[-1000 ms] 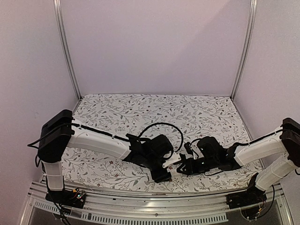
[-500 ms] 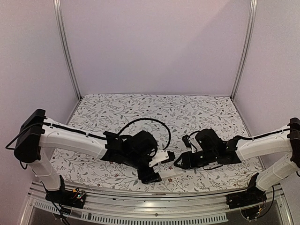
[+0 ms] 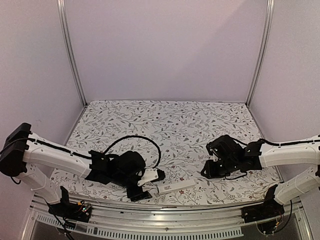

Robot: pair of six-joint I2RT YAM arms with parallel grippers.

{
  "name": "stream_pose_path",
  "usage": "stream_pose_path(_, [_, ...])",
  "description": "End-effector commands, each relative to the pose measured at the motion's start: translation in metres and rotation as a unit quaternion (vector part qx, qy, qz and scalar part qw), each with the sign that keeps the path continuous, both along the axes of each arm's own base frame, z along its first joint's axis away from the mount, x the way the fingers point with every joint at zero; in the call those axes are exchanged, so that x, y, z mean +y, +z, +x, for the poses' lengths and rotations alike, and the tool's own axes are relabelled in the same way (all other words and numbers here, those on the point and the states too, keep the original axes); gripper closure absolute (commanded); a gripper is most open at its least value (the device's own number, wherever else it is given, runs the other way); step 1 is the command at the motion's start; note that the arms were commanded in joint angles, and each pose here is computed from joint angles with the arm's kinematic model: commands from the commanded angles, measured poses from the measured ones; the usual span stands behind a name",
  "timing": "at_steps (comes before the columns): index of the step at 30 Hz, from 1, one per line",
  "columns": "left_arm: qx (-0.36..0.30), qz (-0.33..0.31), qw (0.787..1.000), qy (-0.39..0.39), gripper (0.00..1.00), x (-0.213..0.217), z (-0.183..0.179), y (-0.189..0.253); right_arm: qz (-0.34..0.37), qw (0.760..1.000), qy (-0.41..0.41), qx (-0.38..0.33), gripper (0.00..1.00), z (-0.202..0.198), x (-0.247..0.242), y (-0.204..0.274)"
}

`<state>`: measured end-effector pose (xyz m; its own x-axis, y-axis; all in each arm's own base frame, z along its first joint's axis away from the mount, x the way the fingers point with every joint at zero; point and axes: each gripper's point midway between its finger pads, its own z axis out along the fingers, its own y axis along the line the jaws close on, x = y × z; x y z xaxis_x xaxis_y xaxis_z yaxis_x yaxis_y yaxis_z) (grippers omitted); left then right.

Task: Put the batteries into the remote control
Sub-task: Load the battery cover onto the remote control without the battery cover.

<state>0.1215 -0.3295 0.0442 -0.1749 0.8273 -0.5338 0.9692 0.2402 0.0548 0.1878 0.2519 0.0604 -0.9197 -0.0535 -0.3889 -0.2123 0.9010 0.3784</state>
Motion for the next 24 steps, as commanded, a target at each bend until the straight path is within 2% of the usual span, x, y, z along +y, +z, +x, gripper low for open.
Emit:
stream_pose_path(1, [-0.034, 0.009, 0.999, 0.004, 0.27, -0.005, 0.011, -0.004, -0.044, 0.999, -0.029, 0.011, 0.82, -0.001, -0.012, -0.009])
stream_pose_path(6, [-0.025, 0.043, 0.999, -0.015, 0.34, -0.01, 0.008, -0.022, -0.079, 0.996, -0.029, 0.029, 0.92, -0.002, -0.012, -0.025])
stream_pose_path(8, [-0.021, 0.054, 0.998, -0.021, 0.41, -0.011, 0.008, -0.029, -0.084, 0.996, -0.024, 0.028, 0.95, 0.0, -0.006, -0.026])
stream_pose_path(10, [-0.023, 0.058, 0.998, -0.026, 0.49, -0.012, 0.009, -0.03, -0.088, 0.996, -0.014, 0.029, 0.96, 0.0, 0.004, -0.028])
stream_pose_path(18, [-0.024, 0.038, 0.998, -0.04, 0.66, -0.023, 0.008, -0.029, -0.116, 0.992, 0.012, 0.048, 1.0, -0.008, 0.018, -0.048])
stream_pose_path(24, [-0.012, 0.04, 0.998, -0.056, 0.75, -0.026, 0.005, -0.033, -0.126, 0.991, 0.024, 0.048, 1.0, -0.011, 0.029, -0.051])
